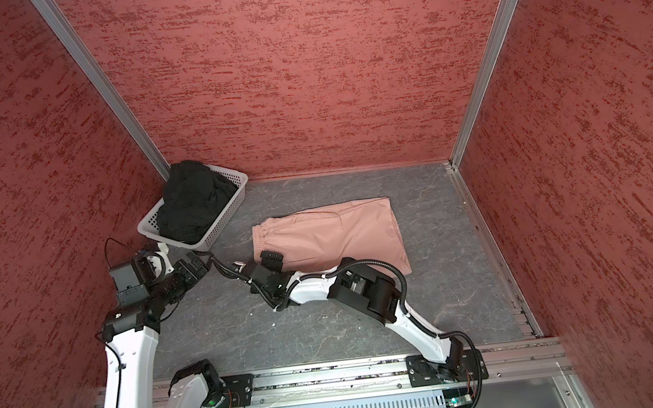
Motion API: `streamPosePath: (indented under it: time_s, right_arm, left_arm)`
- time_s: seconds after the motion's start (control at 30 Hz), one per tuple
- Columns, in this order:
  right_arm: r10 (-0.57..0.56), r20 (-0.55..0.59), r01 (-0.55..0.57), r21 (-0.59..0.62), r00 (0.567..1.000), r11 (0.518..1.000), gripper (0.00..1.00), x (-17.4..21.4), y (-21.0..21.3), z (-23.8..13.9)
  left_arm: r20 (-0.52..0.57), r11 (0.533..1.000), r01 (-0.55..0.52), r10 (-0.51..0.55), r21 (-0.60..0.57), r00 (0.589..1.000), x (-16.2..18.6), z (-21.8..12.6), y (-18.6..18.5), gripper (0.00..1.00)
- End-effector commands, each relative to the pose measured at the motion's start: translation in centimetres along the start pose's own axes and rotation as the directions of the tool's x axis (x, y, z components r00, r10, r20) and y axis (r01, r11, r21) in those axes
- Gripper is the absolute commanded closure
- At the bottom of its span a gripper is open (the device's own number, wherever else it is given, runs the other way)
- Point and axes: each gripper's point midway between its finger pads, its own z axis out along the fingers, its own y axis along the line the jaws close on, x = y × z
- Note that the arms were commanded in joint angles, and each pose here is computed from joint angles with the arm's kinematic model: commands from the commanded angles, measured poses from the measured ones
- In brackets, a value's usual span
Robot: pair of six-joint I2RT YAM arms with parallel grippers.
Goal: Fold and stack the shorts
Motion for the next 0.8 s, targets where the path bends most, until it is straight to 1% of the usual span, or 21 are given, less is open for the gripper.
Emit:
streamPosePath:
  time_s: [0.0, 0.03, 0.13, 0.2, 0.23, 0.27, 0.37, 0.43, 0.5, 0.53, 0.6, 0.7, 0.77]
  right_arm:
    - [-0.076, -0.050, 0.079, 0.054, 0.996, 0.995, 0.10, 1.6, -0.4, 1.3]
    - [-0.109, -0.060, 0.112, 0.061, 0.992, 0.992, 0.11, 1.9, -0.7, 1.5]
    - [-0.107, -0.066, 0.111, 0.074, 0.992, 0.991, 0.13, 2.1, -1.3, 1.5]
    - [-0.105, -0.060, 0.109, 0.074, 0.993, 0.991, 0.19, 1.9, -1.3, 1.5]
    - [-0.102, -0.056, 0.106, 0.076, 0.993, 0.991, 0.24, 1.7, -1.4, 1.5]
    - [-0.097, -0.051, 0.101, 0.078, 0.994, 0.992, 0.32, 1.5, -1.5, 1.6]
    - [-0.067, -0.037, 0.070, 0.071, 0.997, 0.995, 0.64, 1.0, -1.5, 1.7]
    - [0.023, -0.020, -0.022, 0.029, 1.000, 0.999, 0.80, 0.5, -1.5, 1.3]
    - [0.157, -0.005, -0.157, -0.052, 0.988, 0.986, 0.97, 0.0, -1.9, 0.5]
    - [0.219, 0.001, -0.218, -0.087, 0.976, 0.972, 1.00, -0.1, -2.3, 0.0]
    - [0.368, 0.025, -0.359, -0.166, 0.929, 0.918, 1.00, -0.5, -3.2, -1.2]
    - [0.496, 0.081, -0.464, -0.250, 0.865, 0.850, 1.00, -1.3, -4.0, -2.8]
    - [0.544, 0.100, -0.501, -0.279, 0.833, 0.819, 1.00, -1.6, -4.4, -3.5]
  left_arm:
    - [0.005, 1.000, -0.026, 0.026, 0.015, 1.000, -0.2, -0.8, -0.6, 0.01]
    - [0.004, 0.999, -0.027, 0.027, 0.017, 1.000, -0.2, -0.8, -0.6, 0.01]
    - [0.001, 1.000, -0.026, 0.026, 0.018, 1.000, 0.0, -0.6, -0.5, 0.01]
    - [0.003, 0.999, -0.024, 0.023, 0.021, 1.000, -0.1, -0.6, -0.5, 0.01]
    - [0.001, 1.000, -0.022, 0.022, 0.022, 1.000, 0.0, -0.5, -0.5, 0.01]
    - [0.001, 1.000, -0.021, 0.021, 0.023, 1.000, 0.0, -0.5, -0.5, 0.01]
    - [0.000, 1.000, -0.020, 0.020, 0.020, 1.000, 0.0, -0.4, -0.4, 0.01]
    - [-0.007, 1.000, -0.016, 0.016, 0.019, 1.000, 0.1, -0.2, -0.3, 0.01]
    - [-0.032, 1.000, 0.002, -0.001, 0.029, 0.999, 0.5, 0.3, -0.2, 0.01]
    - [-0.043, 0.999, 0.011, -0.009, 0.040, 0.999, 0.6, 0.5, -0.3, 0.01]
    - [-0.073, 0.997, 0.040, -0.035, 0.068, 0.997, 1.2, 1.2, -0.4, 0.01]
    - [-0.083, 0.993, 0.070, -0.063, 0.094, 0.995, 1.9, 2.0, -0.3, 0.01]
    - [-0.102, 0.990, 0.085, -0.073, 0.116, 0.992, 2.4, 2.6, -0.3, 0.01]
